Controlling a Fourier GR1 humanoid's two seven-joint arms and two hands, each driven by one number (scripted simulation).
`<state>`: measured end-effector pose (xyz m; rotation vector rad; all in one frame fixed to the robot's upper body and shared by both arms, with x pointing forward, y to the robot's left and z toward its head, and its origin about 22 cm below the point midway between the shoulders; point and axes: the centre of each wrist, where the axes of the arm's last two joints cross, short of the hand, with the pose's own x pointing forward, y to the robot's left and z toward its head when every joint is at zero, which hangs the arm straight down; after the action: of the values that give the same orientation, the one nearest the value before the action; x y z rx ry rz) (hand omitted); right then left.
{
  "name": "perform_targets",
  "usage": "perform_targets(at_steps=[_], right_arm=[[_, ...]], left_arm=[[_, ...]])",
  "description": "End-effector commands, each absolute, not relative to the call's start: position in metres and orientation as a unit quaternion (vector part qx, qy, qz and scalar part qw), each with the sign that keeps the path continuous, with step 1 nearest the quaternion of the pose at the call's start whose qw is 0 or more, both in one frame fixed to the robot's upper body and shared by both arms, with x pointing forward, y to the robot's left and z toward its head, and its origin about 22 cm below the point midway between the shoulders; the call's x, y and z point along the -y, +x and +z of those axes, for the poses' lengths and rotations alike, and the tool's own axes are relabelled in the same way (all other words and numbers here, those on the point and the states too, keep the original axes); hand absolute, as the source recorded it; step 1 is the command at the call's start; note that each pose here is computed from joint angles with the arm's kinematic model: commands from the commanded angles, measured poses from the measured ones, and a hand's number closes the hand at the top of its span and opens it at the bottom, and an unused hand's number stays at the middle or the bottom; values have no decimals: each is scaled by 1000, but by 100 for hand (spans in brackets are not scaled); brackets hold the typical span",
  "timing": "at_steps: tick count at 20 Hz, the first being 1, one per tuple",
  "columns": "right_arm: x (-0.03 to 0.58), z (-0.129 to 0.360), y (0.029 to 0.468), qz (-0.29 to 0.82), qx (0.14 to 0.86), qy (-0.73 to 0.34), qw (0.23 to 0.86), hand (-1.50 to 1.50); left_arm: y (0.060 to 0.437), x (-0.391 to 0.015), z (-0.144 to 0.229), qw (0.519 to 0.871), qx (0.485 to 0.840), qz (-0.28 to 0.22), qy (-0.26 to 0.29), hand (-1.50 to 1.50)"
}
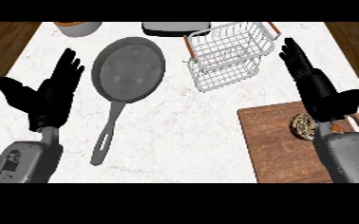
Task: Pick the cupcake from the cutting board and place it in the tiered basket
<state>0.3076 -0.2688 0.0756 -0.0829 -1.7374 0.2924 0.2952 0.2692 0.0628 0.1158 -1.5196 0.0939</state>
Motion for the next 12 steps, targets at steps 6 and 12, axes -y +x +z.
perform_targets(at_steps=[6,12], right_arm=[[372,106,305,-34,839,164,518,150],[392,31,287,-97,742,306,588,-150]], left_arm=[[288,-254,58,662,742,-25,103,0],[285,-232,52,667,740,-40,79,0]])
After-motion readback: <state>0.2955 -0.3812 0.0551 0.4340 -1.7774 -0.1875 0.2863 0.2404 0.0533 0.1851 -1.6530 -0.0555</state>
